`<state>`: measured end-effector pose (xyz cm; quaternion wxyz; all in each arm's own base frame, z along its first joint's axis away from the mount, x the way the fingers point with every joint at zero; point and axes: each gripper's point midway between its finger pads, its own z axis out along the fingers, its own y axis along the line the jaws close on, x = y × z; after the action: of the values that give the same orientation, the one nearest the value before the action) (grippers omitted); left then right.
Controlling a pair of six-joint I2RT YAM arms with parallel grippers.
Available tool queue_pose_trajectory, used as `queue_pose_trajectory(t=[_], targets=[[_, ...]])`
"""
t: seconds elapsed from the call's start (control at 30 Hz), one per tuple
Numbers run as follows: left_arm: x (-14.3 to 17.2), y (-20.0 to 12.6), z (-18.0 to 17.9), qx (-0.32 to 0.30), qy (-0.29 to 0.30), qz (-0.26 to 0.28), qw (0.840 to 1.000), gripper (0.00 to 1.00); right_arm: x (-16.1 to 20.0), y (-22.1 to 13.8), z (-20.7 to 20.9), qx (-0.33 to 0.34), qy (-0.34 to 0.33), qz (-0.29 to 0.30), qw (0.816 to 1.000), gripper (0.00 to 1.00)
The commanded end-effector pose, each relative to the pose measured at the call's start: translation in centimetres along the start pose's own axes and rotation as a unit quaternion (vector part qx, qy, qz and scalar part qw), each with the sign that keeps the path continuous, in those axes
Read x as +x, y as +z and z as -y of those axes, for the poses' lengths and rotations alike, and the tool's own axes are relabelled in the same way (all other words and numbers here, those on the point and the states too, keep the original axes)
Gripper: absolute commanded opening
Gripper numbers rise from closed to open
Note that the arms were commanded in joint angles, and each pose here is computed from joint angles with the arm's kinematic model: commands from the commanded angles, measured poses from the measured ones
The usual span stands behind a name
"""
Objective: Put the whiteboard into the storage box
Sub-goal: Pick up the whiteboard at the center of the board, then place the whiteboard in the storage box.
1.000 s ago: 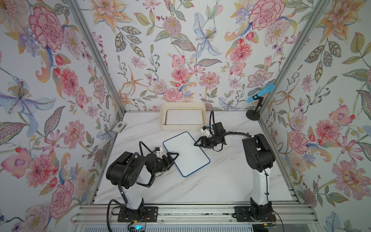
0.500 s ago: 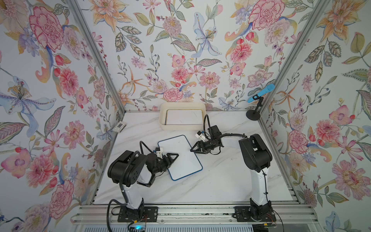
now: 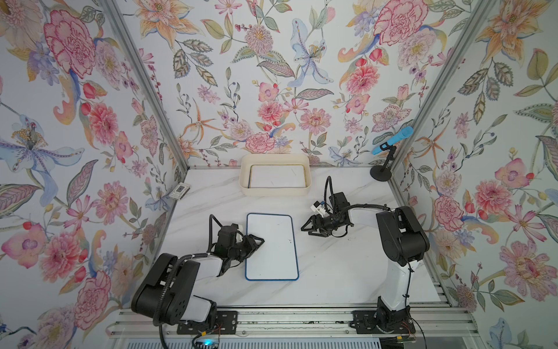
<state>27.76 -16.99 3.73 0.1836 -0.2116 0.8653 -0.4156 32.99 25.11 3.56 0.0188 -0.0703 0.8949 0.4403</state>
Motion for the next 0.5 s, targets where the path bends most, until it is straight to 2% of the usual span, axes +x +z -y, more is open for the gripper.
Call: queue_pose_trajectory(t=[0.0, 0.17, 0.47], targets=[[-1.0, -1.1, 0.6, -0.026, 0.017, 0.011, 0.999, 0.0, 4.8, 0.2, 7.3, 0.136, 0.096, -0.036, 0.985, 0.68], [-5.3, -2.7, 6.7, 0.035, 0.034, 0.071, 0.996, 0.0, 5.5, -0.4, 7.2, 0.127, 0.103, -0.016, 0.986, 0.68], [-10.3, -4.2, 15.8, 0.125, 0.043, 0.119, 0.984, 0.0, 6.2, -0.3, 7.1, 0.107, 0.109, -0.006, 0.988, 0.69]])
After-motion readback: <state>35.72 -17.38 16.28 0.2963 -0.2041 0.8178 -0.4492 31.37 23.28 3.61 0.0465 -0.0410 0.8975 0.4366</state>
